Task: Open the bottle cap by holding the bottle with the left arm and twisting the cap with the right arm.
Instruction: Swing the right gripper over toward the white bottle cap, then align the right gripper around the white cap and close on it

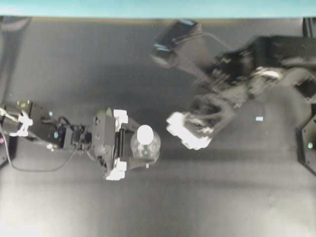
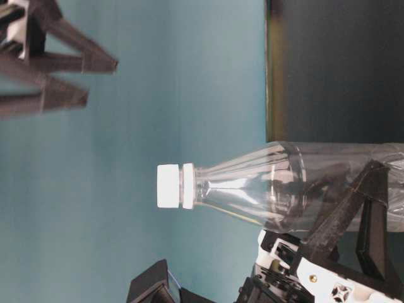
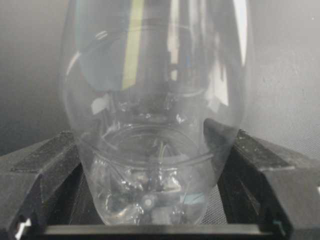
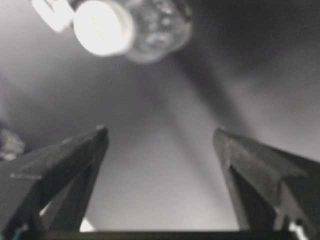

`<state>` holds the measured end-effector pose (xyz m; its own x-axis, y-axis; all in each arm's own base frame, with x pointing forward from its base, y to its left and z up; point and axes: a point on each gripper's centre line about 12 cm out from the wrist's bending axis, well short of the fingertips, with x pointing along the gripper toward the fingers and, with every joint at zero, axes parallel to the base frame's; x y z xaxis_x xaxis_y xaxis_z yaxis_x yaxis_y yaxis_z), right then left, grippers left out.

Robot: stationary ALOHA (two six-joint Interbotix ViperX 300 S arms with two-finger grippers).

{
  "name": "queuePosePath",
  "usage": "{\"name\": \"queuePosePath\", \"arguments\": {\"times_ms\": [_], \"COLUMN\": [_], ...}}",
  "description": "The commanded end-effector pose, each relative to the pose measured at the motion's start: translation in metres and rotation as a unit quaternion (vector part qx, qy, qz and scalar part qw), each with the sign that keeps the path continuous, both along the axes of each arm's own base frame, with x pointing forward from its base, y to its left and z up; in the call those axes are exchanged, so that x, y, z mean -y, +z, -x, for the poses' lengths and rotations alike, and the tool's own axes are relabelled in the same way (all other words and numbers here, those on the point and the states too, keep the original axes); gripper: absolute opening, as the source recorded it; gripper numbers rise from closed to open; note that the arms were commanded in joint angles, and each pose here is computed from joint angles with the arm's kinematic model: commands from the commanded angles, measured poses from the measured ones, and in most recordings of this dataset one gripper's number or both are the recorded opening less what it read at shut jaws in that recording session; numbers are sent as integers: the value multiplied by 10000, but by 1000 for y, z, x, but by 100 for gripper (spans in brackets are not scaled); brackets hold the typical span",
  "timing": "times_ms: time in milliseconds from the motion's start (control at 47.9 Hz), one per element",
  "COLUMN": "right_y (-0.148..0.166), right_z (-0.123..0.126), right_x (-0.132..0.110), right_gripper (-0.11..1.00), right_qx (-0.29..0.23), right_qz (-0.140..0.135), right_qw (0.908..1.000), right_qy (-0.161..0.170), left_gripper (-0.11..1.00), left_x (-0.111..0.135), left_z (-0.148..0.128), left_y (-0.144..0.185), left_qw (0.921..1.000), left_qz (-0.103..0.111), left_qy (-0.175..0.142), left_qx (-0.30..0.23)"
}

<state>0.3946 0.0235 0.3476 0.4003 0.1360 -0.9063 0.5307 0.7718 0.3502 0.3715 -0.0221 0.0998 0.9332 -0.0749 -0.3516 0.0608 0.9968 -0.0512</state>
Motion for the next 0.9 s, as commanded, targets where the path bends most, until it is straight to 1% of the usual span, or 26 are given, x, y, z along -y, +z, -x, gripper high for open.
{"name": "queuePosePath", "arguments": {"times_ms": [0,63,125,209,292,459,876], "right_y": [11,9,5,-3,-14,-29,-41], "right_z": [-16,-25,-34,-45,-55,-64,-79], "right_x": [-1,-4,-7,-10,-13,-15,-23], "right_gripper": [81,81,80,80,80,80,80], "right_qx": [-7,-113,-205,-293,-411,-602,-735], "right_qz": [-337,-533,-649,-698,-688,-664,-599], "right_qw": [9982,9953,9923,9904,9902,9895,9901], "right_qy": [-502,-798,-1033,-1152,-1146,-1135,-1036], "left_gripper": [81,81,81,81,81,81,81], "left_x": [4,4,3,4,4,4,4], "left_z": [-3,-3,-3,-2,-1,-2,0], "left_y": [3,3,3,2,2,3,1], "left_qw": [10000,10000,10000,10000,10000,10000,10000], "left_qz": [12,12,11,9,8,9,7], "left_qy": [-55,-55,-47,-54,-62,-62,-62], "left_qx": [68,68,60,37,22,45,7]}}
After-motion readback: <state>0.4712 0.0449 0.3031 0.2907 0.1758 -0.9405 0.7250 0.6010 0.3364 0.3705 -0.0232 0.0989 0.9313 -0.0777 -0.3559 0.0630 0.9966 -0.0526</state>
